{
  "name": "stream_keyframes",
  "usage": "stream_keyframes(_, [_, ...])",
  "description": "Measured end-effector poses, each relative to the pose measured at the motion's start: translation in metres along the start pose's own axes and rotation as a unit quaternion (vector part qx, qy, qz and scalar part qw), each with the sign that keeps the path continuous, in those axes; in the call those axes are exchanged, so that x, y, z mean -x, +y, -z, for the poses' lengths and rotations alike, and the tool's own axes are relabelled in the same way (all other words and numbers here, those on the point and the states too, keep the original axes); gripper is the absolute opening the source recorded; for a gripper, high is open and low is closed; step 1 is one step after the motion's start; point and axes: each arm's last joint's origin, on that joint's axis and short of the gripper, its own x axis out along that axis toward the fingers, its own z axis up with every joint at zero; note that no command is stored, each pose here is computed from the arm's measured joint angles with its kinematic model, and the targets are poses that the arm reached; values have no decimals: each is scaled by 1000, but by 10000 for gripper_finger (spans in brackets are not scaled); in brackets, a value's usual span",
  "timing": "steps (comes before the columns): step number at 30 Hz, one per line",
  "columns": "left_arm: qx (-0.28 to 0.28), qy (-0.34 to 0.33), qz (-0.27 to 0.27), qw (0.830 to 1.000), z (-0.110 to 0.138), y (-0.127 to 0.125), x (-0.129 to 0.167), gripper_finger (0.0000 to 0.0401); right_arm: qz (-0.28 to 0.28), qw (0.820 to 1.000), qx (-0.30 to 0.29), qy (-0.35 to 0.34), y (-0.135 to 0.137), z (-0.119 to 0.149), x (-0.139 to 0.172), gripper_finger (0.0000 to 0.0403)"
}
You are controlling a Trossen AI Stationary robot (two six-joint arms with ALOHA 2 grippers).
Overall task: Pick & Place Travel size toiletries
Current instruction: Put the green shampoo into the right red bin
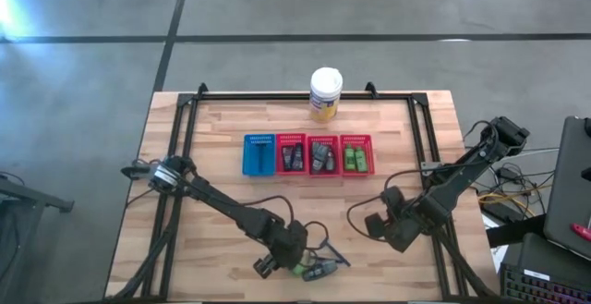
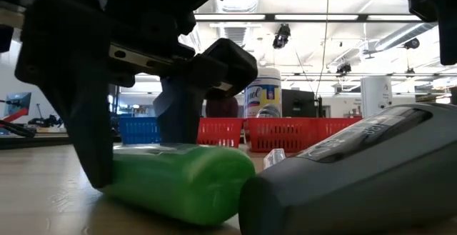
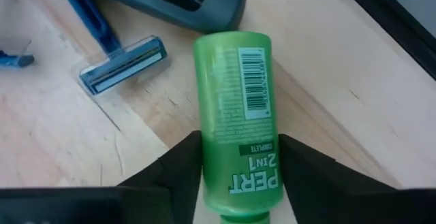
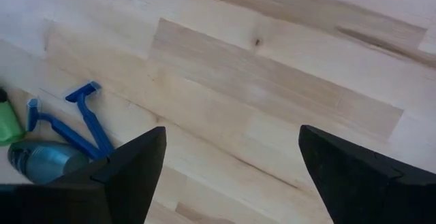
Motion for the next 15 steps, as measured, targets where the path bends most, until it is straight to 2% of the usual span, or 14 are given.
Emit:
stream_keyframes(4, [39,7,-18,999,1,1,2,159,-39,999,18,10,7,3,0,336])
stream_keyframes(8, [94,10,-78,992,-1,7,17,152,-102,994,27,17,20,5,2,328])
stream_keyframes(11, [121,-6,-141,983,-6,9,44,151,-138,990,16,7,28,1,2,320])
stream_keyframes(15, [155,-59,-214,963,-16,11,85,149,-176,984,12,-14,41,-14,1,320])
